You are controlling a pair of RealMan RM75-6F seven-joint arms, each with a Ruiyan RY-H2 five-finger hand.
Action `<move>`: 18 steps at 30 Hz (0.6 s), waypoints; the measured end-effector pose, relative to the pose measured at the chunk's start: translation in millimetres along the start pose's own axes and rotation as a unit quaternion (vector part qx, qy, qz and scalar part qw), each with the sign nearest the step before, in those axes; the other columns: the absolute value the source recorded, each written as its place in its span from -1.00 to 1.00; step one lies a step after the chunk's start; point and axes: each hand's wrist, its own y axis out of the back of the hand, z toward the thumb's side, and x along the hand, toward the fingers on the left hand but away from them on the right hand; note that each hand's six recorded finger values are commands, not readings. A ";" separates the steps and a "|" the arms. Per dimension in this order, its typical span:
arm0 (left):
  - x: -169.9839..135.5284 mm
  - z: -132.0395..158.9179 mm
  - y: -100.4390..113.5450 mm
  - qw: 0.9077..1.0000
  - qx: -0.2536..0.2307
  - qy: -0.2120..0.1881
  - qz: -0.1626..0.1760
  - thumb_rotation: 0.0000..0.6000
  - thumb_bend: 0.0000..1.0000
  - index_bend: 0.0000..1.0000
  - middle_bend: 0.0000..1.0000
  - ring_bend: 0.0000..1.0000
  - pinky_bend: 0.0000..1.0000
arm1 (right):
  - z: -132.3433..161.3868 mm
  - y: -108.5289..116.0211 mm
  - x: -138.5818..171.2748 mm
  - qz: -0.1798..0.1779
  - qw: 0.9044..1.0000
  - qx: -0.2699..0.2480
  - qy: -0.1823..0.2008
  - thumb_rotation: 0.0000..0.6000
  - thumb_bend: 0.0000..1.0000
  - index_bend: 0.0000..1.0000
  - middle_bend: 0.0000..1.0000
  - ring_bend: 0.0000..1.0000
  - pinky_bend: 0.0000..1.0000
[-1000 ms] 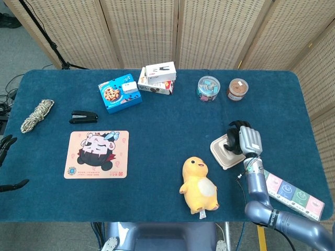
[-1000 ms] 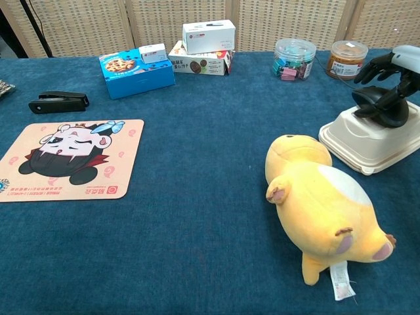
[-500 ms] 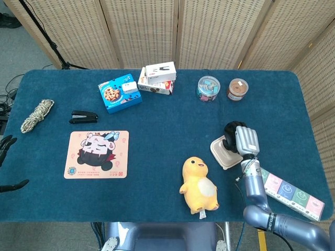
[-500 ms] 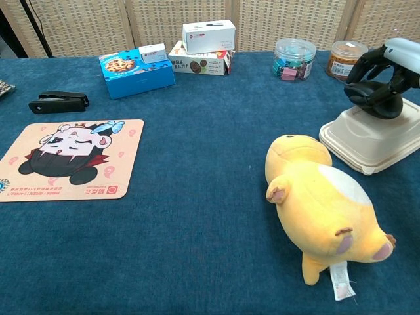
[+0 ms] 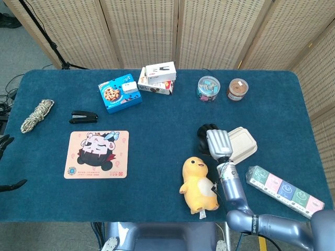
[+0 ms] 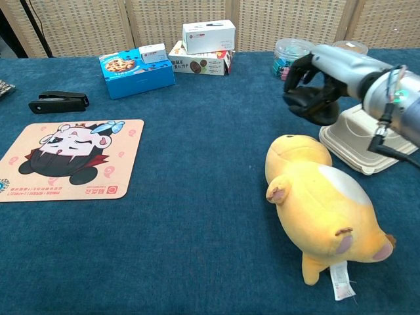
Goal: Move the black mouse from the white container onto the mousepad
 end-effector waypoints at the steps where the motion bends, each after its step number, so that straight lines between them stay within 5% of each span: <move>1: -0.2 -0.7 0.6 1.000 -0.002 0.000 0.000 1.00 -1.00 -1.00 -1.00 -1.00 -1.00 | 9.3 -4.0 -0.6 0.004 1.000 0.000 0.007 1.00 0.04 -0.22 -0.34 -0.49 0.06; 9: -1.8 -4.8 2.4 1.000 -0.011 -0.002 -0.006 1.00 -1.00 -1.00 -1.00 -1.00 -1.00 | 81.2 -34.9 -9.8 0.022 0.998 0.021 0.057 1.00 0.04 -0.21 -0.33 -0.49 0.06; 18: -1.6 -8.3 4.2 1.000 -0.019 -0.003 -0.008 1.00 -1.00 -1.00 -1.00 -1.00 -1.00 | 130.9 -55.7 -27.9 0.017 0.997 0.035 0.068 1.00 0.04 -0.21 -0.33 -0.49 0.06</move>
